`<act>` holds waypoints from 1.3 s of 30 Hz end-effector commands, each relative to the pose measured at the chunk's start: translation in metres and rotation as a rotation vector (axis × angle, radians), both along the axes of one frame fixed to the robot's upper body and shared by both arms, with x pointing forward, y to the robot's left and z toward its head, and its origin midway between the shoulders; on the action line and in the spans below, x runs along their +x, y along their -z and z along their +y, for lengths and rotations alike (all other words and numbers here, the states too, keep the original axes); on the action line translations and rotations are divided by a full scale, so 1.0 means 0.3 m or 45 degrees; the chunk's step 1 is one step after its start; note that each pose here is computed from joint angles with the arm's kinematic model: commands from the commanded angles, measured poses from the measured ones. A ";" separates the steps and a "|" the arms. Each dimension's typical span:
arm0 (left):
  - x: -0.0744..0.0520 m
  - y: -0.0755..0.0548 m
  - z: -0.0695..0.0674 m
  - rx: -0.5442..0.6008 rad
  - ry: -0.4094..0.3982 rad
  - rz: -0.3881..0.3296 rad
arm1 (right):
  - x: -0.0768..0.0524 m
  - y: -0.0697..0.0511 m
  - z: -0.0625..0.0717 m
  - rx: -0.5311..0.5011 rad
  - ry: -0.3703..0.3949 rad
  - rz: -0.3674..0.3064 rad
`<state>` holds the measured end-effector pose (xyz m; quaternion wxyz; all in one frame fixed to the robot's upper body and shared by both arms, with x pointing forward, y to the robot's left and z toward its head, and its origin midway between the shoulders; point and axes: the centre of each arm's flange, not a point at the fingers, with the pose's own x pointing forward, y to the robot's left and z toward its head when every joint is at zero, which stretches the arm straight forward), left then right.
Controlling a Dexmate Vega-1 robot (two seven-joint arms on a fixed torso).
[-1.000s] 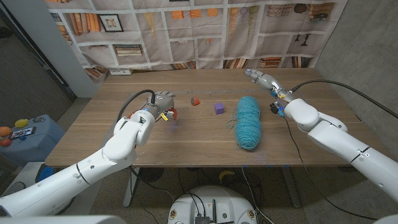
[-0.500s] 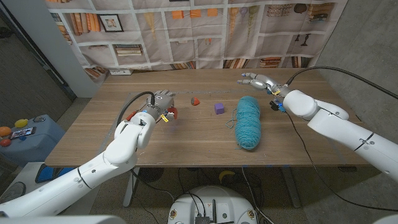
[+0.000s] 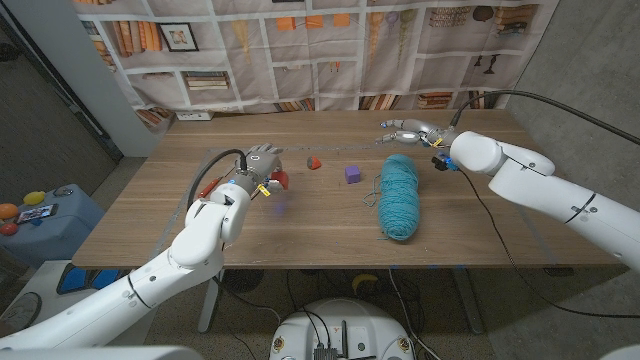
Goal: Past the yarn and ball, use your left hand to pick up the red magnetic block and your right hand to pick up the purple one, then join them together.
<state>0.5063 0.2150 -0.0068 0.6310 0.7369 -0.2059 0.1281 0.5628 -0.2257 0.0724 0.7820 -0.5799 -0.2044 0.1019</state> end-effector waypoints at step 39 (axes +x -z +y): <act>0.043 0.043 0.007 -0.432 0.174 -0.062 | 0.100 -0.060 0.310 -0.712 0.133 0.160</act>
